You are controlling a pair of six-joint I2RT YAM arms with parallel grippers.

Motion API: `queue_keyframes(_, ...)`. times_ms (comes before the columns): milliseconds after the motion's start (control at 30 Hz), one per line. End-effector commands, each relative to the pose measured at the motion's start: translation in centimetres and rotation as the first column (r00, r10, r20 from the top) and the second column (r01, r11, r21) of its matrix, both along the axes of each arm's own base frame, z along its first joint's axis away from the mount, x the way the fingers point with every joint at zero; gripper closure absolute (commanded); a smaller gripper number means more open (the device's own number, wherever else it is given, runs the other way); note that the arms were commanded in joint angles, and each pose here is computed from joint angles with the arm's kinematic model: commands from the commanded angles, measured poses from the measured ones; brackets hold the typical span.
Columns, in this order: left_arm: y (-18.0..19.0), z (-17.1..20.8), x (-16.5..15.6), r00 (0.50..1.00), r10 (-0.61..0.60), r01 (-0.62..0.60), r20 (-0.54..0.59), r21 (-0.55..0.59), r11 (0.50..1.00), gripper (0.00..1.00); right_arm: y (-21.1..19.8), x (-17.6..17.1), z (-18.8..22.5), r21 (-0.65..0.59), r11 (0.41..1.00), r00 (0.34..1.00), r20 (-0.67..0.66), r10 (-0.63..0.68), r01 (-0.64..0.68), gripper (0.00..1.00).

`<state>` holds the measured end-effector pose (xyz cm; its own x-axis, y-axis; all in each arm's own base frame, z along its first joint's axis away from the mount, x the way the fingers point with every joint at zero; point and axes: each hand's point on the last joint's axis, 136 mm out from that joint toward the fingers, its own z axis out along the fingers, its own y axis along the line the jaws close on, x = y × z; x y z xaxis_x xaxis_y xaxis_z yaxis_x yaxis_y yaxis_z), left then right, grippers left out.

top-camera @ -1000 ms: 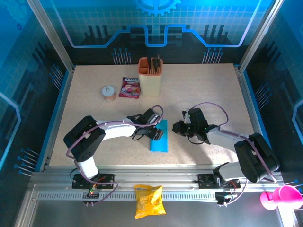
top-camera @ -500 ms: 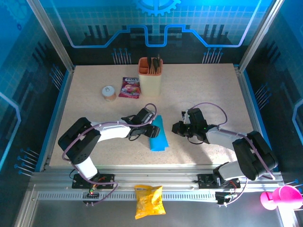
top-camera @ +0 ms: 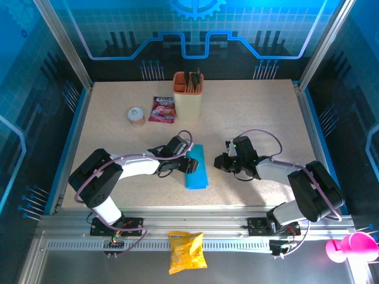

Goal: Fold a paper plane with a square sheet of paper (pick it up from the middle)
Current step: Hold the square sheet of paper at the center of the table.

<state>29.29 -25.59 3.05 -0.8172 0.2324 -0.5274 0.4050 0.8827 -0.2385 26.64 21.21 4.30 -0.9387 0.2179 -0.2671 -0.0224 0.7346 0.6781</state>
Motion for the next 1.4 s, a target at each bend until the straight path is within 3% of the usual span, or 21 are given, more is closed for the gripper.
queue_keyframes(0, -0.3, 0.8, -0.2, 1.0, -0.019, 0.019, 0.003, -0.049, 0.999, 0.28, 1.1, 0.2, 0.8, 0.018, 0.999, 0.999, 0.031, 0.044, -0.044, 0.89)
queue_keyframes(1367, 0.7, -0.8, -0.1, 0.997, -0.073, 0.074, -0.022, 0.043, 0.996, 0.35, 3.5, 0.2, 0.9, 0.021, 0.996, 0.996, 0.029, 0.086, -0.087, 0.89)
